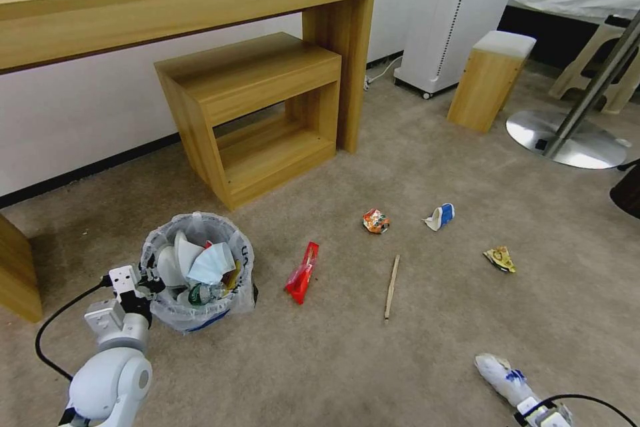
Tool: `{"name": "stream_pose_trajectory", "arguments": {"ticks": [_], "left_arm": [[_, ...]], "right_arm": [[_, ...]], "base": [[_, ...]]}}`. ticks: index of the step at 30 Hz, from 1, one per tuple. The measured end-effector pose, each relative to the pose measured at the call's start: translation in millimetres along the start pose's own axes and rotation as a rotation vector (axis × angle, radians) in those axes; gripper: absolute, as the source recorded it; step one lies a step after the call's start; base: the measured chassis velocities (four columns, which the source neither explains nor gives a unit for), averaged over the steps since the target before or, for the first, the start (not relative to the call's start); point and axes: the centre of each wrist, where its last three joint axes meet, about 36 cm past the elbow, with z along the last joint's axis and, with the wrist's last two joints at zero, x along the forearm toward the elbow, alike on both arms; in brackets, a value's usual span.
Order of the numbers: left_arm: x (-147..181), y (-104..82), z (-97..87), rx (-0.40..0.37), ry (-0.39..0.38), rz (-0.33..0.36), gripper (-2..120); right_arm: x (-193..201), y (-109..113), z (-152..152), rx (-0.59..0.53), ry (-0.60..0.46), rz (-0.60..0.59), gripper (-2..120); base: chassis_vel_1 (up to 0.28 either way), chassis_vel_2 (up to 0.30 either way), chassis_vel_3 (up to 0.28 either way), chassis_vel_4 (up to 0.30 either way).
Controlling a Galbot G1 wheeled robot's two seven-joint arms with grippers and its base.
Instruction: Pick up the trash bin and place the garbage on the floor into it.
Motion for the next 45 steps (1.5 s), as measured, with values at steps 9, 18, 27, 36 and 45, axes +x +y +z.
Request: {"name": "stream_pose_trajectory", "arguments": {"ticks": [9,18,27,36,45], "left_arm": [[1,1.4,1.7,-0.001,-0.002,-0.005,2],[6,-2.2,-0.3,0.003,-0.010,0.008,2],[9,-2.4,-3.6,-0.002,-0.019,0.017,2],[6,0.6,-1.8,-0.009,-0.014,0.011,2],[4,2.6,-1.2,-0.014,-0.011,0.009,2]], "right_arm": [[-29,-7,0,-0.015,-0.023,0.052,100],[-57,3,6,-0.050,-0.040,0.083,78],[-59,13,1,-0.079,-0.098,0.078,44],[-40,10,-25,-0.209,-0.490,-0.055,11],[-7,-6,-95,-0.265,-1.004,-0.269,0]], "base": [[0.000,0.000,0.000,0.000],[0.000,0.000,0.000,0.000],[0.000,0.000,0.000,0.000],[0.000,0.000,0.000,0.000],[0.000,0.000,0.000,0.000]]}}
